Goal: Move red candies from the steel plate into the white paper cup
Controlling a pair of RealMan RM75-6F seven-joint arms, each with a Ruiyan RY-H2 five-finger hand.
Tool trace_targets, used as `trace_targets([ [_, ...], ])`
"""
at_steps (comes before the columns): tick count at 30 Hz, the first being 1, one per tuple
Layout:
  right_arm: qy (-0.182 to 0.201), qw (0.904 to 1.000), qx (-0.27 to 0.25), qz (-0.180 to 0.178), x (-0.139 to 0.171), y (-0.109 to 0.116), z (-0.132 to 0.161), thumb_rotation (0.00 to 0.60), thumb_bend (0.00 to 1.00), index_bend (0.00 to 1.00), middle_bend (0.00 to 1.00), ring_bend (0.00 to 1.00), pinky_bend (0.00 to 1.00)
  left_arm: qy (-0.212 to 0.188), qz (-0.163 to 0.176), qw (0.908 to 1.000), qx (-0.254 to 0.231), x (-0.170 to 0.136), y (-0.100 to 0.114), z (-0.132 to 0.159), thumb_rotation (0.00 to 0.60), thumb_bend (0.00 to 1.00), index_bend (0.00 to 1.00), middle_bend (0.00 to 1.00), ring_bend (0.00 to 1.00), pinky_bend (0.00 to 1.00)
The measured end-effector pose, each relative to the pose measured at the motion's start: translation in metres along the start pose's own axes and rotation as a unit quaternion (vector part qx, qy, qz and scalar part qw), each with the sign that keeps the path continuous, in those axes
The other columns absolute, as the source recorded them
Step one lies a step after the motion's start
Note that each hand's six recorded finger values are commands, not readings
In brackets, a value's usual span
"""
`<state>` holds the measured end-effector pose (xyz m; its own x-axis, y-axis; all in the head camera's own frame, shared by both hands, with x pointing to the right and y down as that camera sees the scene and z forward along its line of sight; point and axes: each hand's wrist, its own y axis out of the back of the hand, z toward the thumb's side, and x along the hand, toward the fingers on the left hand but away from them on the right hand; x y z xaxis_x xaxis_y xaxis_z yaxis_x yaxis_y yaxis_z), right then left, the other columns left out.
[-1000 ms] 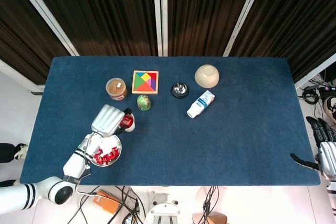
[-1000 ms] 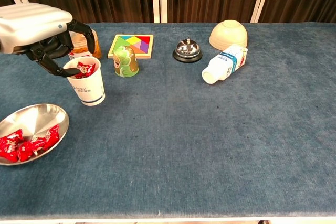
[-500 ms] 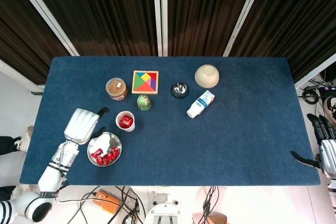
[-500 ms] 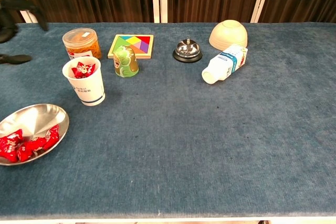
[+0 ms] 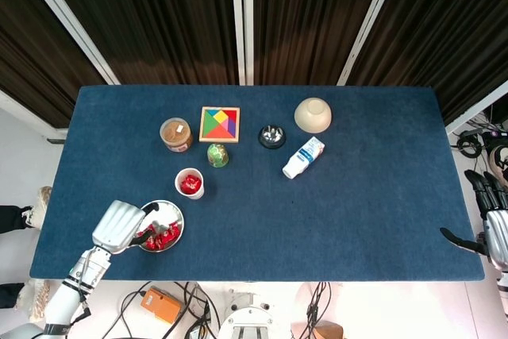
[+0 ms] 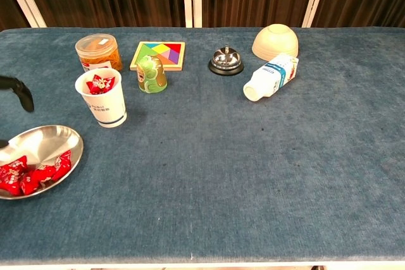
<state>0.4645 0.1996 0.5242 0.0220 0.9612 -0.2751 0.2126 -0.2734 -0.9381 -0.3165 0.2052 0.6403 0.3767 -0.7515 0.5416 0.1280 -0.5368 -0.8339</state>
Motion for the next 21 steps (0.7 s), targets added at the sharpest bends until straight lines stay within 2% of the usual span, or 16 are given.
trace_targets([
  [10,0.001,1.0,0.004,0.004,-0.001,0.0,0.003,0.6,0.2,0.01,0.17,0.11,0.2,-0.024,-0.042,0.9988,0.003,0.0,-0.028,0.015,0.6,0.19,0.39,0.85,0.78,0.83],
  [21,-0.001,0.9999,0.002,0.015,-0.002,-0.007,0.002,0.6,0.2,0.01,0.16,0.11,0.2,-0.031,-0.059,0.9977,-0.012,-0.004,-0.035,0.024,0.6,0.19,0.39,0.85,0.78,0.83],
])
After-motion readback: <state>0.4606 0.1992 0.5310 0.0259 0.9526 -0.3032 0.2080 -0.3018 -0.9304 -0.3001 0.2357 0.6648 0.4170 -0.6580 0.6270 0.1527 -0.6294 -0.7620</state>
